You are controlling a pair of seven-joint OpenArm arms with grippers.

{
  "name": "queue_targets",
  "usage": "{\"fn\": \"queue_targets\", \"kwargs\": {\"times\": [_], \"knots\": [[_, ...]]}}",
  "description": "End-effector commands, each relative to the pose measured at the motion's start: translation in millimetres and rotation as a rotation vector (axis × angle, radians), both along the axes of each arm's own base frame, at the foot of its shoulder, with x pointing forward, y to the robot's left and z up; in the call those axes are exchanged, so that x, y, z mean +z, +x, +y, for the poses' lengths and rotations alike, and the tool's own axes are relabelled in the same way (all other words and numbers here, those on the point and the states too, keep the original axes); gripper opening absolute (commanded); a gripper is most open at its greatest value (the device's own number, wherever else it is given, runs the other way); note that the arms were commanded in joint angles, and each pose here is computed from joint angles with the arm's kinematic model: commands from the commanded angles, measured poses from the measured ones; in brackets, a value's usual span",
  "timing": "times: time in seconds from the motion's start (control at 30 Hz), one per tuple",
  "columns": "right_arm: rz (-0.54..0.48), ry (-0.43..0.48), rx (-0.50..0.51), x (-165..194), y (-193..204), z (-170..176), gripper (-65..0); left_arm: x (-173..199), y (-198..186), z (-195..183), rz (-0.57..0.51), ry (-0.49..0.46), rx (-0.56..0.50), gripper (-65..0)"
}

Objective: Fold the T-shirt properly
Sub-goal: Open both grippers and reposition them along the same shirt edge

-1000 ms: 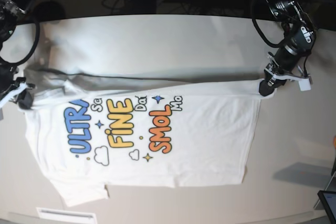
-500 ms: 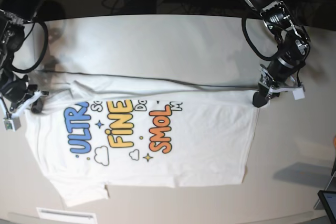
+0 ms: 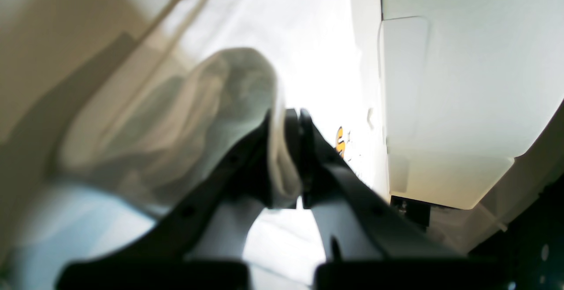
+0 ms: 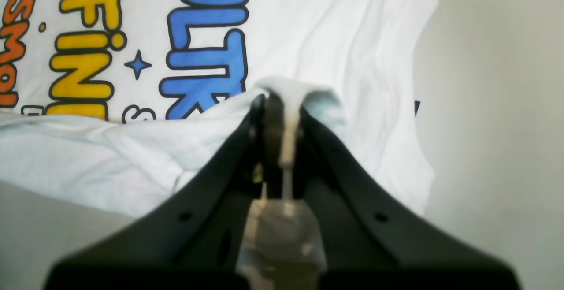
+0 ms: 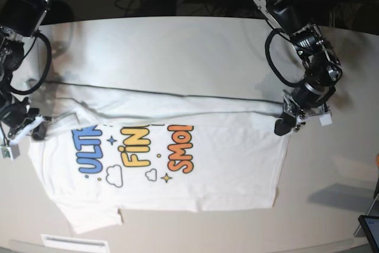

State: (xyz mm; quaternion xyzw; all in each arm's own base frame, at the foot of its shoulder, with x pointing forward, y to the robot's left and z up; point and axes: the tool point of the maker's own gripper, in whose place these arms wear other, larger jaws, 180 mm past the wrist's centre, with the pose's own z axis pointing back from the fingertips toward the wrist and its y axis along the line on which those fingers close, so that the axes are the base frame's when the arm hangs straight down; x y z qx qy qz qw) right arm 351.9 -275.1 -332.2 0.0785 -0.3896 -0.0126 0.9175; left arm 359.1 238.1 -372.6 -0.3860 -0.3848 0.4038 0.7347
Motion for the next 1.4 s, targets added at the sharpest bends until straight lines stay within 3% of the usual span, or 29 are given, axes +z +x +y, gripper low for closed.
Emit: {"fn": "queue_targets", "kwargs": {"times": [0.0,0.27,0.43,0.73,0.8,0.93,1.1,1.37], "knots": [[-0.076,-0.023,0.015,20.7,15.6,-4.1,-64.7,18.3,12.3,3.2,-0.057,0.008,0.0,-65.0],[-0.086,-0.011,0.059,0.6,27.2,6.8,-64.7,14.3,24.7,-1.4,-0.048,-0.031,-0.004,-65.0],[-0.069,0.015,0.043,-10.4,31.1,4.7,-64.7,6.0,28.4,-3.8,-0.006,0.015,-0.024,-65.0],[-0.172,0.025,0.016,5.9,44.7,0.6,-63.8,11.5,29.1,9.2,-0.011,0.051,-0.013,-62.8],[-0.182,0.025,0.014,8.3,46.5,0.3,-60.8,12.7,29.5,11.3,-0.012,0.055,-0.012,-60.3],[-0.198,0.025,0.011,11.0,48.5,-0.1,-48.5,13.6,29.3,14.4,-0.013,0.059,-0.009,-53.7],[-0.181,-0.074,0.008,10.5,51.7,-9.9,-32.2,25.9,35.4,28.5,-0.041,0.071,0.019,-44.7],[-0.269,-0.144,0.035,24.8,45.3,-7.1,-31.0,74.7,58.7,63.2,-0.135,0.139,0.056,-43.5]]}}
